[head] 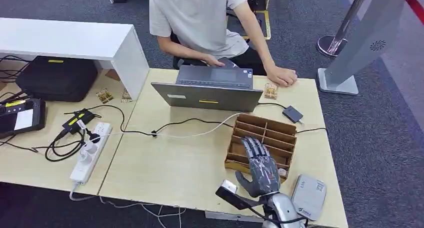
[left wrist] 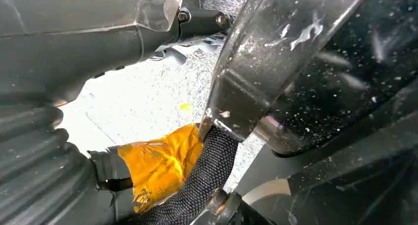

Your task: Pass the card to the sensor for recognition and then transmit it.

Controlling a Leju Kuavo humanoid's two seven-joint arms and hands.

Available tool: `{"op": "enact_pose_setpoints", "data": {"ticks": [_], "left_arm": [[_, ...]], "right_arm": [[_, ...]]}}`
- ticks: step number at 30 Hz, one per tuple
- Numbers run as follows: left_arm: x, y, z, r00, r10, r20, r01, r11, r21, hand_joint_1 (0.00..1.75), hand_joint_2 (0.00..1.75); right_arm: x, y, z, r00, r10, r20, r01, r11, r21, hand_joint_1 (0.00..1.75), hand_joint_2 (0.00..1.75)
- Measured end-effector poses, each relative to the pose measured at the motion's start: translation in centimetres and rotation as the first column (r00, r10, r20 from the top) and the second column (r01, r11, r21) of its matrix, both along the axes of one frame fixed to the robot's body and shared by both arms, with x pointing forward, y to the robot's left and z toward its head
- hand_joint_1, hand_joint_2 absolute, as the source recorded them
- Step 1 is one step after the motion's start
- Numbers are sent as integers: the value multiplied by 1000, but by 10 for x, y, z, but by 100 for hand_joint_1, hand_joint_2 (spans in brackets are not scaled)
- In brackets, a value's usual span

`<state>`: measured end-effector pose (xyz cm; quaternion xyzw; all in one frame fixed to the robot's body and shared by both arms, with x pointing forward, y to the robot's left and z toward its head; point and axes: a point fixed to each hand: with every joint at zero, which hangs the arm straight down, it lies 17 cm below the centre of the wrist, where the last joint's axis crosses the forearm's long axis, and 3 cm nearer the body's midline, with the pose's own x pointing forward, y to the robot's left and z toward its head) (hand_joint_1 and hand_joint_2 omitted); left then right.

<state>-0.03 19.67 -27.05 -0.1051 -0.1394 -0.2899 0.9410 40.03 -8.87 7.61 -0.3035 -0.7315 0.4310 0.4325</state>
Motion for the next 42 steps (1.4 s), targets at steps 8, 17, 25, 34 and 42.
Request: {"op": "enact_pose_setpoints", "data": {"ticks": [8,17,25,34,42], "left_arm": [[0,0,0,1000,0,0,0,1000,0,0,175],[0,-1,0,1000,-3,5,3,1000,-5,0,175],[-1,-1,1,1000,-15,13,15,1000,-8,0,175],[1,1,0,1000,-12,23,12,1000,10,0,175],[0,3,-1,1000,-23,17,23,1000,14,0,175]], "right_arm": [[0,0,-3,1000,3,-11,-3,1000,6,175,175],[0,-1,-4,1000,-1,-20,2,1000,17,175,175],[0,0,-4,1000,6,-20,-5,1000,20,175,175],[4,-1,0,998,12,-63,-6,996,86,175,175],[54,-22,81,998,-18,55,8,983,181,175,175]]}}
